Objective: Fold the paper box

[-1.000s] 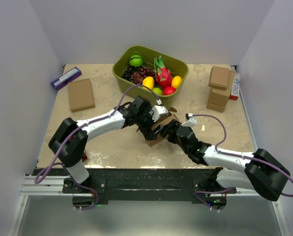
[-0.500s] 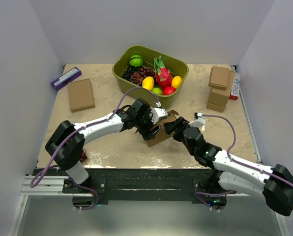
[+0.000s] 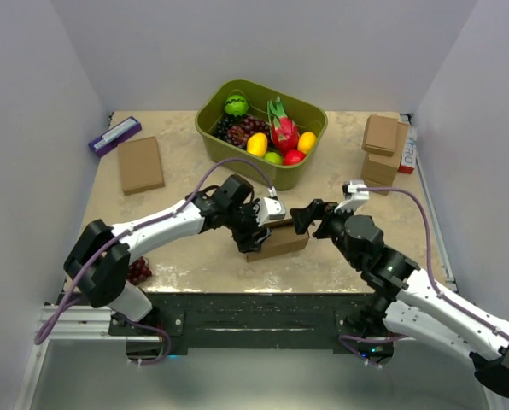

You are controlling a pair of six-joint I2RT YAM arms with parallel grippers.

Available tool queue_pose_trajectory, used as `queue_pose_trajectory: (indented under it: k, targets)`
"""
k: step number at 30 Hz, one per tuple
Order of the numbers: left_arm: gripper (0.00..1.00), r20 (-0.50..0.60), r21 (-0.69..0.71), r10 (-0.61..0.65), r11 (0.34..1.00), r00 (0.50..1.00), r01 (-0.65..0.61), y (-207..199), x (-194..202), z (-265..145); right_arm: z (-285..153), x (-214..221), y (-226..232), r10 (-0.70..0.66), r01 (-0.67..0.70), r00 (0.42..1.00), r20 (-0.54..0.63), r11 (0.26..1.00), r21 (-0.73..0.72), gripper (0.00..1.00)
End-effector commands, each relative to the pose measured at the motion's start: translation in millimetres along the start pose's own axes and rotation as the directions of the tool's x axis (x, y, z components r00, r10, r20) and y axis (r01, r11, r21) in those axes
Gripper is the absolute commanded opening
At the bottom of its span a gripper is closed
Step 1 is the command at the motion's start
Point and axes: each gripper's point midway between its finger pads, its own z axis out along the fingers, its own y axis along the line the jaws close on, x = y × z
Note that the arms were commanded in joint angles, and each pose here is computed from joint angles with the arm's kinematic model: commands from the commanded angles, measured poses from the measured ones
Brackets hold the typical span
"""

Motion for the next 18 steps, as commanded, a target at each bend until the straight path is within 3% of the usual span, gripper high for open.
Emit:
queue_pose_trajectory:
  k: [1, 7, 8, 10, 18]
  targets:
    - [0.67, 0.027, 0.067, 0.039, 0.997, 0.999, -0.041, -27.3, -0.9, -27.7, -14.3, -27.7, 24.8, -0.319, 0.314, 0.947, -0.030, 0.942, -0.123, 0.99]
    - [0.65, 0.050, 0.040, 0.036, 0.998, 0.998, -0.038, -33.5, 10.3, -36.9, -27.0, -18.8, 48.6, -0.431, 0.409, 0.903, 0.004, 0.855, -0.319, 0.99]
    - [0.65, 0.051, 0.041, 0.034, 0.998, 0.998, -0.036, -34.2, 10.9, -37.1, -29.7, -8.4, 61.8, -0.443, 0.412, 0.896, 0.022, 0.813, -0.412, 0.99]
    - [0.63, 0.038, 0.054, 0.032, 0.998, 0.999, -0.034, -35.7, 14.3, -35.3, -25.9, 5.7, 64.7, -0.486, 0.451, 0.873, 0.049, 0.763, -0.463, 0.99]
    - [0.51, 0.034, 0.061, 0.012, 0.998, 0.999, -0.014, -28.8, 25.4, -31.6, -1.6, 41.9, 57.2, -0.583, 0.582, 0.793, 0.174, 0.643, -0.497, 0.99]
